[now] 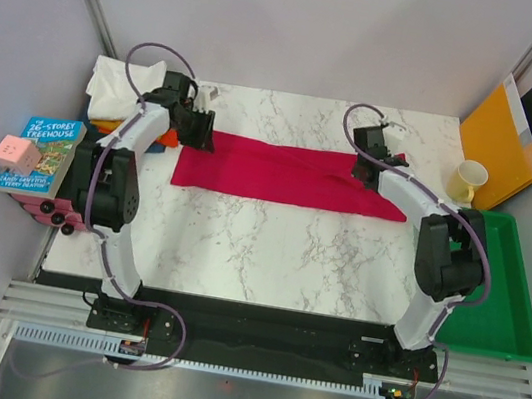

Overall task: Fold and stack the t-shirts
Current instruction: Fold the other side of the tshirt into a rectangle, then rotate the tshirt 90 degrees

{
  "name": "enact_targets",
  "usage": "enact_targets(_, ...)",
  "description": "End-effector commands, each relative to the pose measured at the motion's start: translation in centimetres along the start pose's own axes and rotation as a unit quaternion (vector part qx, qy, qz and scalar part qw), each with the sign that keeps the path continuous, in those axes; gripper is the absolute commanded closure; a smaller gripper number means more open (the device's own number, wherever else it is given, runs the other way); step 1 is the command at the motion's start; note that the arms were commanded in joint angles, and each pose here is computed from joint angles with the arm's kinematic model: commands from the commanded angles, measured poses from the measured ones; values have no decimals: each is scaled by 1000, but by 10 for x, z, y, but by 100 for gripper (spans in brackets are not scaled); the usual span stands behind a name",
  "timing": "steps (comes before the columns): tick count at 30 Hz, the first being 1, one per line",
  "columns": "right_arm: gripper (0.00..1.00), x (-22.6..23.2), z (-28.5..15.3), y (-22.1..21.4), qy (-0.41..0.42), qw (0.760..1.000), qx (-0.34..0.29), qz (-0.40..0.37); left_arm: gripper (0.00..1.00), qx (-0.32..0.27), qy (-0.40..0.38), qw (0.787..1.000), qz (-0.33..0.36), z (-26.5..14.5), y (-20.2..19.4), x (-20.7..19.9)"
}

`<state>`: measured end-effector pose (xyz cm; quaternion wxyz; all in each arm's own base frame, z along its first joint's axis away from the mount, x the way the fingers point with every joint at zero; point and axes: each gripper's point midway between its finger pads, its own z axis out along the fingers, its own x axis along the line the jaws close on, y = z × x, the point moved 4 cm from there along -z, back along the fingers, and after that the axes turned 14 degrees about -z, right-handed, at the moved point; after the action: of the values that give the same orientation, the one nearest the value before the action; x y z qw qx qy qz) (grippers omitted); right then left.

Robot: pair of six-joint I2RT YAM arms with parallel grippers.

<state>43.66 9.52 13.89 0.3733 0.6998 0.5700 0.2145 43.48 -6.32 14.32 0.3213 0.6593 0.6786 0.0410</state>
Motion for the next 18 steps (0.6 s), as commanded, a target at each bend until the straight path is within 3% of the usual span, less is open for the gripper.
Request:
enact_targets(1,100,-5,8,-34,-7,999,39,-9,79,76,-41,996,12,29,-33,-24)
enact_targets(3,100,-5,13,-36,-11,999,43,-17,98,89,-37,995,5,38,-36,-21)
enact_targets(18,100,18,47,-28,-12,998,53,-24,98,145,-18,989,-7,60,-59,-6)
